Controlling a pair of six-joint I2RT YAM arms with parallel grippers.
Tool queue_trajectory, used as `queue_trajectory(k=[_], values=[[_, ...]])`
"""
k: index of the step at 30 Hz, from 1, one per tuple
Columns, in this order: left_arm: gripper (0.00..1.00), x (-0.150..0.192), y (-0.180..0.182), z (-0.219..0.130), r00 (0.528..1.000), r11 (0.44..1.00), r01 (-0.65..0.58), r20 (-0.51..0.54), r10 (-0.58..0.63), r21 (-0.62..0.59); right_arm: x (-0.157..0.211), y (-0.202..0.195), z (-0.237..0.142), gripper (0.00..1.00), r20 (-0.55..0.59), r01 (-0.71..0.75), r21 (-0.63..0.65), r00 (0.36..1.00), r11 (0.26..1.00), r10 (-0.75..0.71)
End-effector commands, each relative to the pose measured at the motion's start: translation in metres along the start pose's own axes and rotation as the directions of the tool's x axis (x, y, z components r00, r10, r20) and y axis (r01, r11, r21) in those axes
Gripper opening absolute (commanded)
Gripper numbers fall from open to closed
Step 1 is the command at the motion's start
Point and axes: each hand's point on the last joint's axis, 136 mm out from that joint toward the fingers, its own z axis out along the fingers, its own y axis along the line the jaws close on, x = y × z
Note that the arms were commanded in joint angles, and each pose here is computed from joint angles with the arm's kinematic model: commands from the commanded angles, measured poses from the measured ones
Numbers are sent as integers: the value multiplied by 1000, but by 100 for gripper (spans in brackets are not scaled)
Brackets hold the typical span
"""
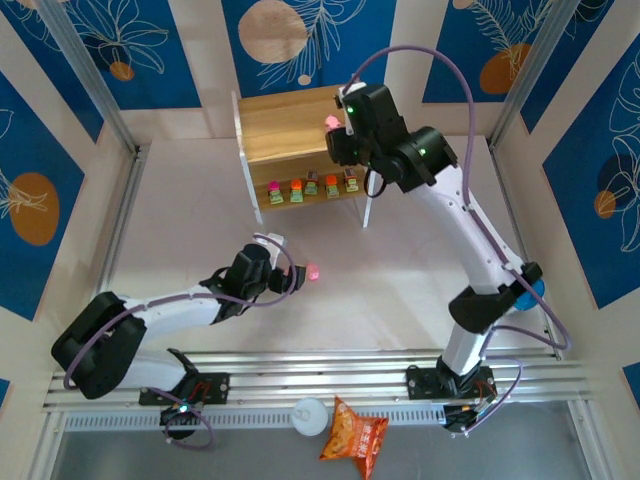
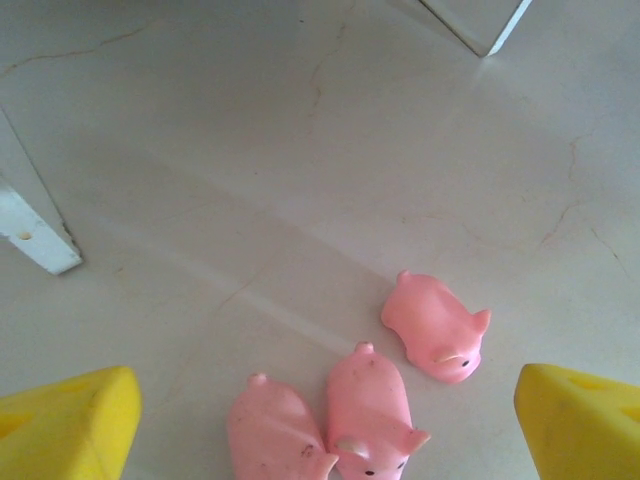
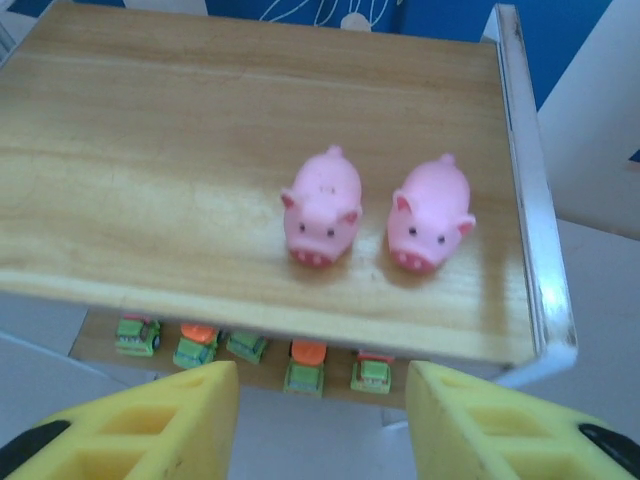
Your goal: Place and organize the plastic toys onto the shelf
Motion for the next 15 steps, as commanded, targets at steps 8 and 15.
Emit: queue_trajectory(k=[8,15], values=[[94,-12,16,-16,998,994,-18,55,24,-105,58,-2,1,52,-37,-15,-19,999,1000,15],[93,-4,20,-9,1000,990,-30,6,31,-140,113,-1,18,58,-108,-19,-36,994,999,15]])
